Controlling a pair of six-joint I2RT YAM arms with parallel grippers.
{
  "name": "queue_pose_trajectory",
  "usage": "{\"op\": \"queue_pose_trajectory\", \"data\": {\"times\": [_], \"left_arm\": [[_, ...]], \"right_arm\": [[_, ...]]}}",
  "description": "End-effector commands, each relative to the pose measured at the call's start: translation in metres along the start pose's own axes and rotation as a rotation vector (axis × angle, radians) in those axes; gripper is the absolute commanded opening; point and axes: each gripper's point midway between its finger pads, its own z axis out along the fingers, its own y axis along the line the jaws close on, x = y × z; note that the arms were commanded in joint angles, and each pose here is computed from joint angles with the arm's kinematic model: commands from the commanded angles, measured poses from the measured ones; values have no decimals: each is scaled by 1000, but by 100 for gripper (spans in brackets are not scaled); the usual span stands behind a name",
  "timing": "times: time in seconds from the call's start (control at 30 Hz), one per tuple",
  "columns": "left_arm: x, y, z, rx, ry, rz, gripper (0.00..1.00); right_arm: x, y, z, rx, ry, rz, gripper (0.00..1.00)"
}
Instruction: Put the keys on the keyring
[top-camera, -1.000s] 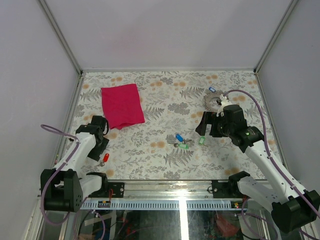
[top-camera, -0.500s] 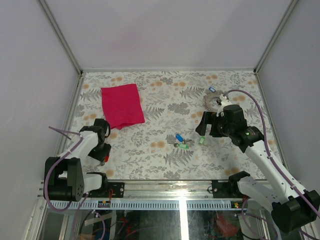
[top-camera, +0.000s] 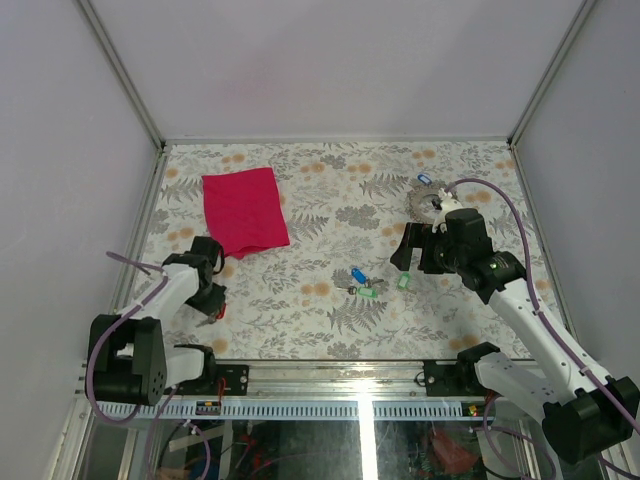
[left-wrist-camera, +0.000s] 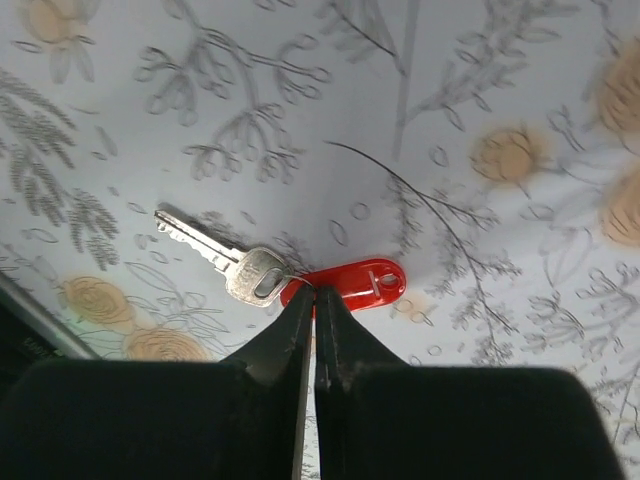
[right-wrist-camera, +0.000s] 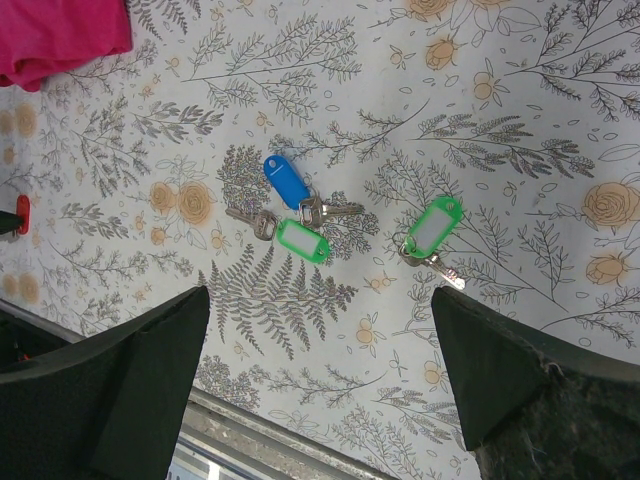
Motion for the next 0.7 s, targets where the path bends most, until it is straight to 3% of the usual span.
{"op": "queue_pose_trajectory", "data": {"times": [0.0,0.33,0.67], "left_arm": [[21,-30,5,118,33,67,0],[87,-107,-35,313,-8,330,0],[239,-203,-98,589,7,824,0]], "right_arm": [[-14,10,0,-37,-42,-27,100],[-18,9,-5,-22,-60,-19,100],[-35,-2,-32,64,-174,-9,100]]}}
